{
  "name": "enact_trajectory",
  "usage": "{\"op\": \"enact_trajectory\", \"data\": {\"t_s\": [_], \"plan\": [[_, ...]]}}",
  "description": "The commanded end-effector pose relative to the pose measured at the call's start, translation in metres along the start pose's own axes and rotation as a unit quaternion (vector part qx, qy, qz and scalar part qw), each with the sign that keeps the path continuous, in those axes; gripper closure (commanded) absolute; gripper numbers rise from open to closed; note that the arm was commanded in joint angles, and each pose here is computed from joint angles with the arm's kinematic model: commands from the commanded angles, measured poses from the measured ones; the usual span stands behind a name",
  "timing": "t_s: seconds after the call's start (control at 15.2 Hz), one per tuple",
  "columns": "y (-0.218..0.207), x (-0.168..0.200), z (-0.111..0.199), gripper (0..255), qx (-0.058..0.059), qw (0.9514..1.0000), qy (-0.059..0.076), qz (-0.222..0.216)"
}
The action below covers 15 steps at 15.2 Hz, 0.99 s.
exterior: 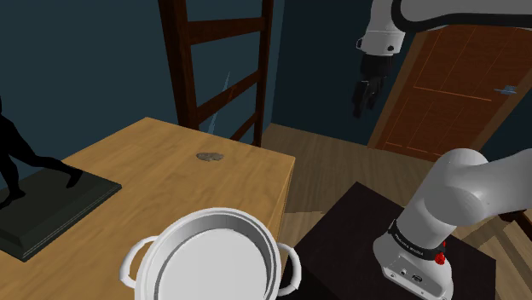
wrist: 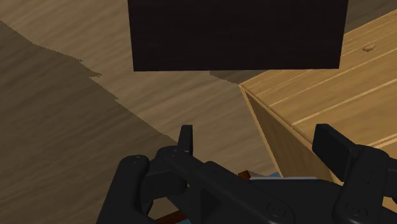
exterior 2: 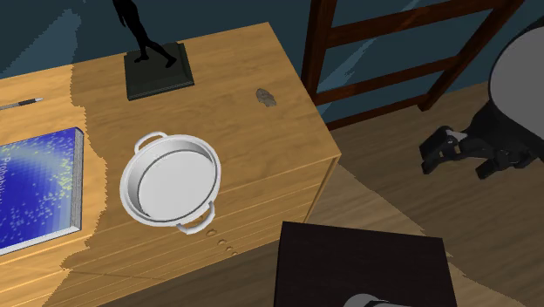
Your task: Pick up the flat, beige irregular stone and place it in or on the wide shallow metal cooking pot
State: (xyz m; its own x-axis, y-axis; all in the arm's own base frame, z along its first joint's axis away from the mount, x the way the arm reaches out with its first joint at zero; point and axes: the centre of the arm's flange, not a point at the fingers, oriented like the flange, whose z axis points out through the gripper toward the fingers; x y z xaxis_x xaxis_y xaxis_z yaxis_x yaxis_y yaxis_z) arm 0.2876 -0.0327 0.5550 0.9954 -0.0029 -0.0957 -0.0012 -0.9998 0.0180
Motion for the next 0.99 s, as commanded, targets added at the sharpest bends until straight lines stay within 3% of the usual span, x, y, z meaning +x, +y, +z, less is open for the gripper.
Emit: {"op": "enact_trajectory", "data": {"t_s": [0.0, 0.92], "plan": [[0.000, 0.000, 0.000, 0, 0.000, 1.0000, 0.000, 0.000], [-0.138, 0.126, 0.025, 0, -0.002, 0.9988, -0.015, -0.046]]}}
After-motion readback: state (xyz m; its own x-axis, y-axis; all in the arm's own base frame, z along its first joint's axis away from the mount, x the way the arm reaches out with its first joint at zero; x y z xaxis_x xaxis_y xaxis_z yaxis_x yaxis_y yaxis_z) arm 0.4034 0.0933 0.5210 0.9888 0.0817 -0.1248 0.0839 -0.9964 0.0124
